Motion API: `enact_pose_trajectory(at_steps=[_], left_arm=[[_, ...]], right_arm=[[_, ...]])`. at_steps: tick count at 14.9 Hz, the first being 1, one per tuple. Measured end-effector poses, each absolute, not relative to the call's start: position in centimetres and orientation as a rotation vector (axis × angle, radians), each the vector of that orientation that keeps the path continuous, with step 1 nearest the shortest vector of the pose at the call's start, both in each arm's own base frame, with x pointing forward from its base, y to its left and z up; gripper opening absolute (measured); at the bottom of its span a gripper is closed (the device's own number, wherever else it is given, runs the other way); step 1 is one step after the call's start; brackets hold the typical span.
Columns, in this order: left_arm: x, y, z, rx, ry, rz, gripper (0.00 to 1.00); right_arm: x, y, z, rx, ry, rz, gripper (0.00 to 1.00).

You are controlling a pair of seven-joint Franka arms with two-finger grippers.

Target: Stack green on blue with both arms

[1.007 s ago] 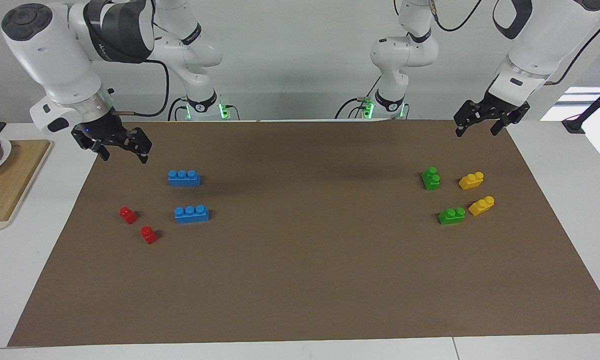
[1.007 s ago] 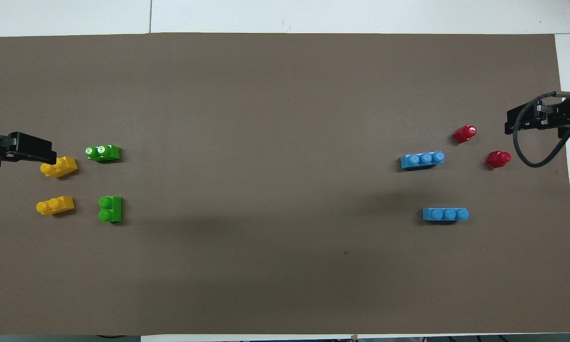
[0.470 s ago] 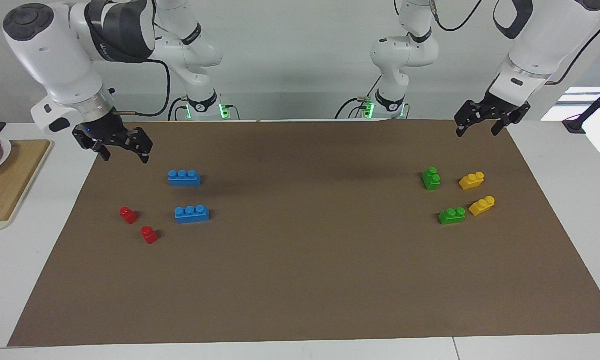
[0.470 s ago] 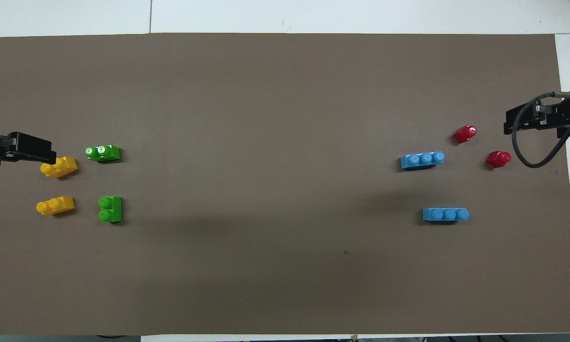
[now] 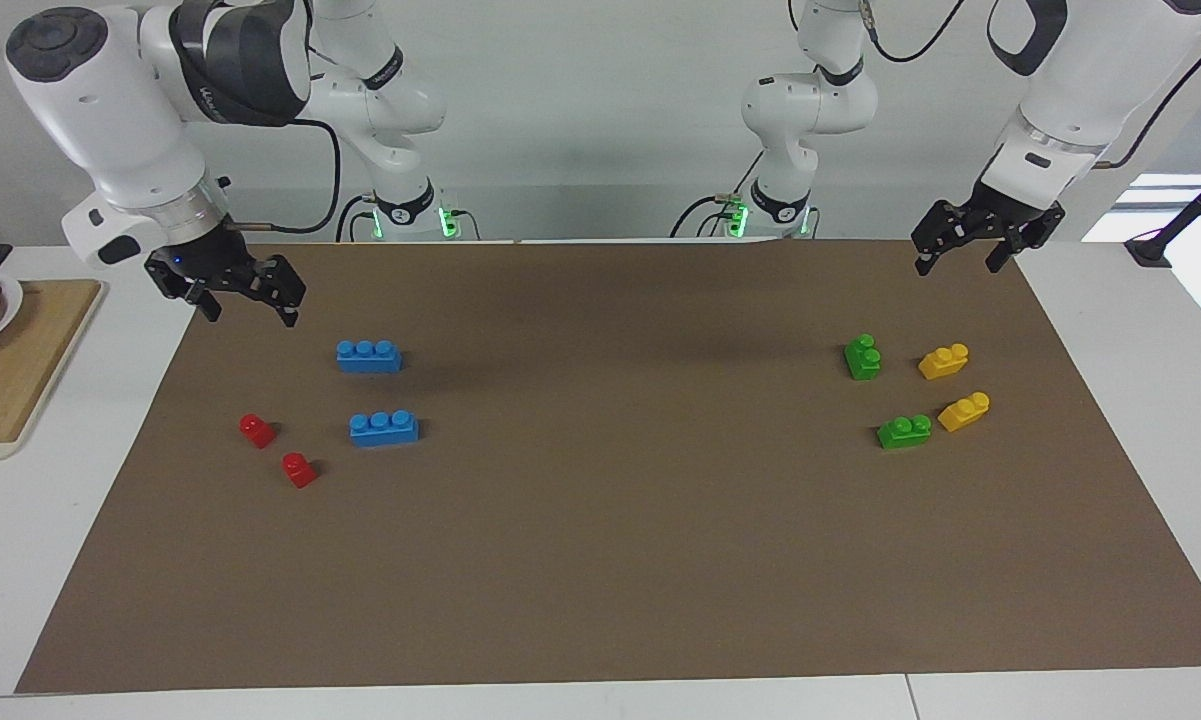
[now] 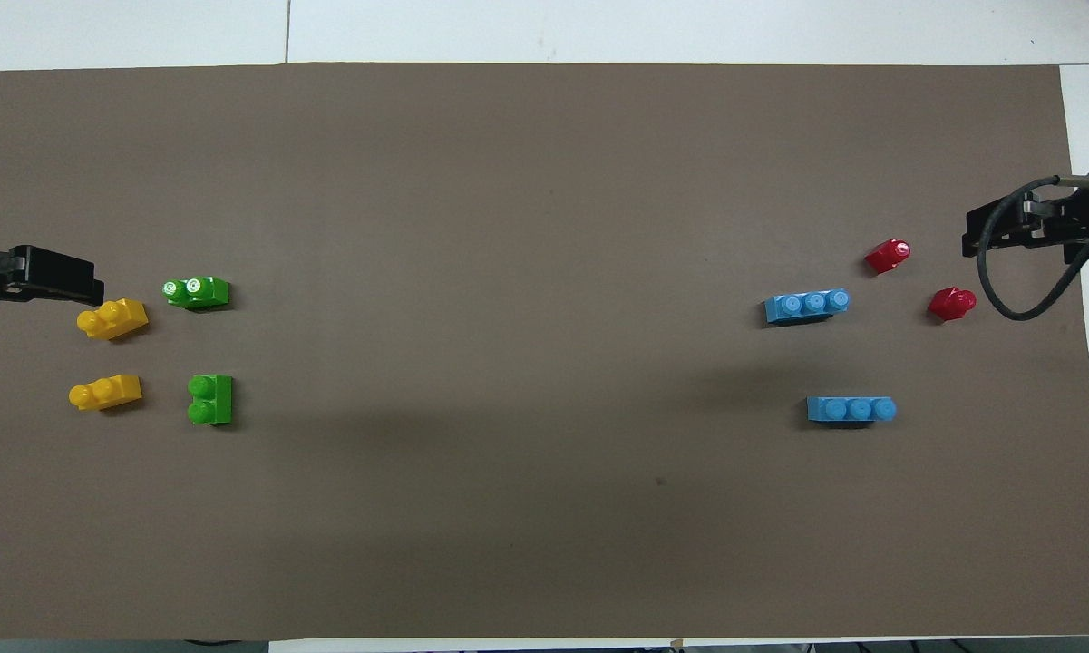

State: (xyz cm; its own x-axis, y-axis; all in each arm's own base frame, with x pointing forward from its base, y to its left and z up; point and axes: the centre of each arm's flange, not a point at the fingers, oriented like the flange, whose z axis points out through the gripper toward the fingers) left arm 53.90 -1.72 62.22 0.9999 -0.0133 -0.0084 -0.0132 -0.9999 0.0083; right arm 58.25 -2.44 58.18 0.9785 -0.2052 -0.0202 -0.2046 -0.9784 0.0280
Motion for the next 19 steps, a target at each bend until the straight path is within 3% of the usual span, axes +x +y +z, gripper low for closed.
enact_pose_trajectory(at_steps=[7, 12, 19], left_arm=[[53.4, -1.6, 61.5, 3.133, -0.018, -0.078, 1.0], [51.9, 0.1, 57.7, 3.128, 0.031, -0.153, 1.0], [49.8, 0.2, 52.6, 3.125, 0.04, -0.166, 1.0]], right_arm=[[58.2, -2.1, 56.1, 2.97, -1.031, -0.059, 1.0], [58.1, -0.8, 54.9, 2.759, -1.715, -0.221, 1.0], [58.1, -4.4, 48.8, 2.54, -2.104, -0.504, 1.0]])
